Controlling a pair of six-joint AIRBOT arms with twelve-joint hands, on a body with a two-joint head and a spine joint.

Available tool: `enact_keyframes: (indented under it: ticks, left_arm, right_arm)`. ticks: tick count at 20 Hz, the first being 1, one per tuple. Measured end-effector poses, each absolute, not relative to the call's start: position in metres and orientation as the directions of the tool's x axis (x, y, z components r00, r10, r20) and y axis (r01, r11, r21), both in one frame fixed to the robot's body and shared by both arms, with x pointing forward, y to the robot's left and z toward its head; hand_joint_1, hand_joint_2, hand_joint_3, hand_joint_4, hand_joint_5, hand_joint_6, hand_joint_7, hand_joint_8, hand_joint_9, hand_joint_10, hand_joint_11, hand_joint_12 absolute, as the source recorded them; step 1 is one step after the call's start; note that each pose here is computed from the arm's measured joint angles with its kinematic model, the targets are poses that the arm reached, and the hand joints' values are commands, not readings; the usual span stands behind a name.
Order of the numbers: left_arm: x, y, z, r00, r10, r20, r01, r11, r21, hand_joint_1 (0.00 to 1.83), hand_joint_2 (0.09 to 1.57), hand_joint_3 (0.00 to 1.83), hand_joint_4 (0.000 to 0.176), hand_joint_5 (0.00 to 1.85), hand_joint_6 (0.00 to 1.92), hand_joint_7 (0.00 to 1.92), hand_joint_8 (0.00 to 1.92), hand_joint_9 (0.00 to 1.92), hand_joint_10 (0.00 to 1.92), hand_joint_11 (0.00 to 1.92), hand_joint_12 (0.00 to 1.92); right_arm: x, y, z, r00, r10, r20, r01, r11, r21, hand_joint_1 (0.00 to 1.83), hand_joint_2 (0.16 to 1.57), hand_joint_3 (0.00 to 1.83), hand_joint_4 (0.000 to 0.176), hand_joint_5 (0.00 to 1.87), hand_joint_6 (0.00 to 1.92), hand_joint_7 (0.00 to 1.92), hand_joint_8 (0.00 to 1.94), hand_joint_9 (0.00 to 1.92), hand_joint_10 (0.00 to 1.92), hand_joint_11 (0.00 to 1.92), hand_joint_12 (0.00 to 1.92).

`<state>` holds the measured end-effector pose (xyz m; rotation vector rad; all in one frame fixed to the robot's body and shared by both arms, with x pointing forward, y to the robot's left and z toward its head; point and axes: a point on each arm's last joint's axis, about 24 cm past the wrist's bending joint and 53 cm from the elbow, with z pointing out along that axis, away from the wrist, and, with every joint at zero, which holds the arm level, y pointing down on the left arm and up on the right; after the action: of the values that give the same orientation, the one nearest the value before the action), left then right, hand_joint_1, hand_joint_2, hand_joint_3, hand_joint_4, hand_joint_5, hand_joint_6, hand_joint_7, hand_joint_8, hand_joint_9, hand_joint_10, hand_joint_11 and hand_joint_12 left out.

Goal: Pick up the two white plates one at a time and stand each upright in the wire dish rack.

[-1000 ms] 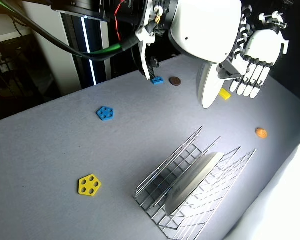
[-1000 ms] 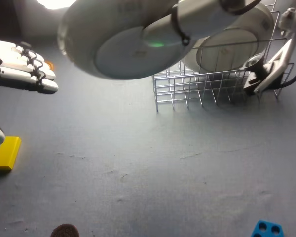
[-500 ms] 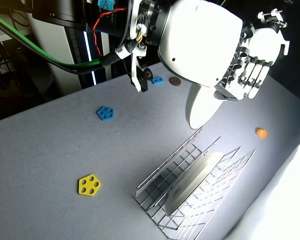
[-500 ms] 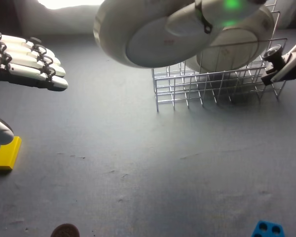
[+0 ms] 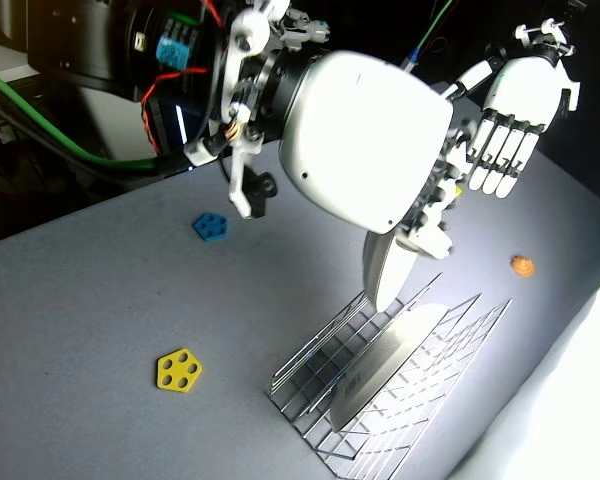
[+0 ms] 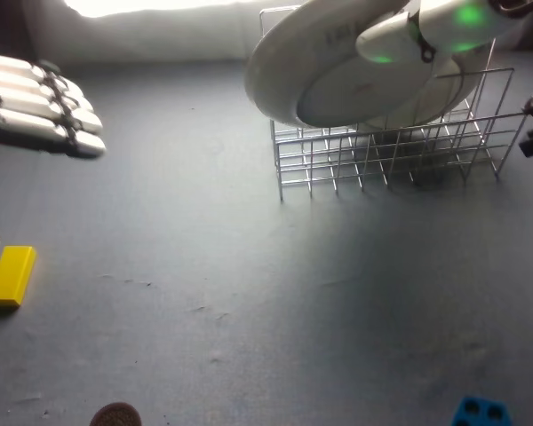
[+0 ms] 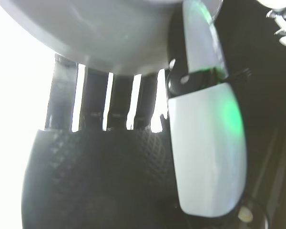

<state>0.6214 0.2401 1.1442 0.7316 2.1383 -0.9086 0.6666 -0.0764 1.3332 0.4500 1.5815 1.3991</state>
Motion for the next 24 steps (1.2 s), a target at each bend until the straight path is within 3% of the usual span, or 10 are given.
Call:
enact_keyframes:
  ticks: [3,7,9,17,18,21,24]
  left_arm:
    - [0.623,0.251,1.145,-0.606,0.222,-0.764,0.693,0.618,-0.370,0.00,1.06,0.00,0.000,0.14,0.00,0.10,0.01,0.08,0.00,0.00,0.27]
    - [0.619,0.244,1.152,-0.587,0.242,-0.773,0.724,0.584,-0.367,0.00,1.06,0.00,0.000,0.13,0.00,0.09,0.00,0.06,0.00,0.00,0.25]
    - [0.622,0.236,1.161,-0.565,0.235,-0.791,0.742,0.563,-0.363,0.00,1.07,0.00,0.000,0.12,0.00,0.08,0.00,0.05,0.00,0.00,0.19]
    - [0.622,0.221,1.166,-0.547,0.239,-0.802,0.765,0.533,-0.362,0.00,1.06,0.00,0.000,0.12,0.00,0.07,0.00,0.05,0.00,0.00,0.19]
    - [0.623,0.220,1.169,-0.543,0.230,-0.807,0.766,0.530,-0.364,0.00,1.06,0.00,0.000,0.10,0.00,0.06,0.00,0.04,0.00,0.00,0.15]
    - [0.624,0.216,1.170,-0.539,0.231,-0.810,0.770,0.524,-0.363,0.00,1.06,0.00,0.000,0.13,0.00,0.09,0.00,0.07,0.00,0.00,0.22]
    - [0.622,0.214,1.167,-0.538,0.241,-0.808,0.775,0.518,-0.362,0.00,1.06,0.00,0.000,0.12,0.00,0.08,0.00,0.05,0.00,0.00,0.18]
  right_arm:
    - [0.673,-0.083,1.327,-0.479,0.780,-0.403,-0.288,0.294,0.911,1.20,1.15,0.00,0.015,0.95,1.09,0.90,1.07,0.96,0.37,0.52,1.33]
    - [0.682,-0.095,1.323,-0.455,0.793,-0.405,-0.274,0.308,0.911,1.21,1.14,0.00,0.019,0.95,1.08,0.92,1.04,0.98,0.38,0.54,1.38]
    - [0.685,-0.097,1.319,-0.453,0.793,-0.408,-0.267,0.316,0.910,1.21,1.14,0.00,0.009,0.97,1.06,0.92,1.04,0.96,0.39,0.52,1.37]
    - [0.696,-0.092,1.313,-0.459,0.789,-0.408,-0.257,0.322,0.911,1.21,1.14,0.00,0.016,0.96,1.07,0.91,1.06,0.96,0.37,0.49,1.35]
    - [0.697,-0.090,1.311,-0.463,0.786,-0.410,-0.253,0.325,0.911,1.19,1.16,0.00,0.019,0.91,1.14,0.87,1.11,0.94,0.36,0.48,1.35]
    - [0.703,-0.089,1.300,-0.460,0.776,-0.431,-0.245,0.355,0.902,1.21,1.13,0.00,0.013,0.98,1.04,0.93,1.03,0.95,0.38,0.48,1.37]
    - [0.706,-0.082,1.297,-0.468,0.764,-0.445,-0.253,0.367,0.895,1.21,1.15,0.00,0.005,0.95,1.09,0.90,1.06,0.94,0.38,0.48,1.35]
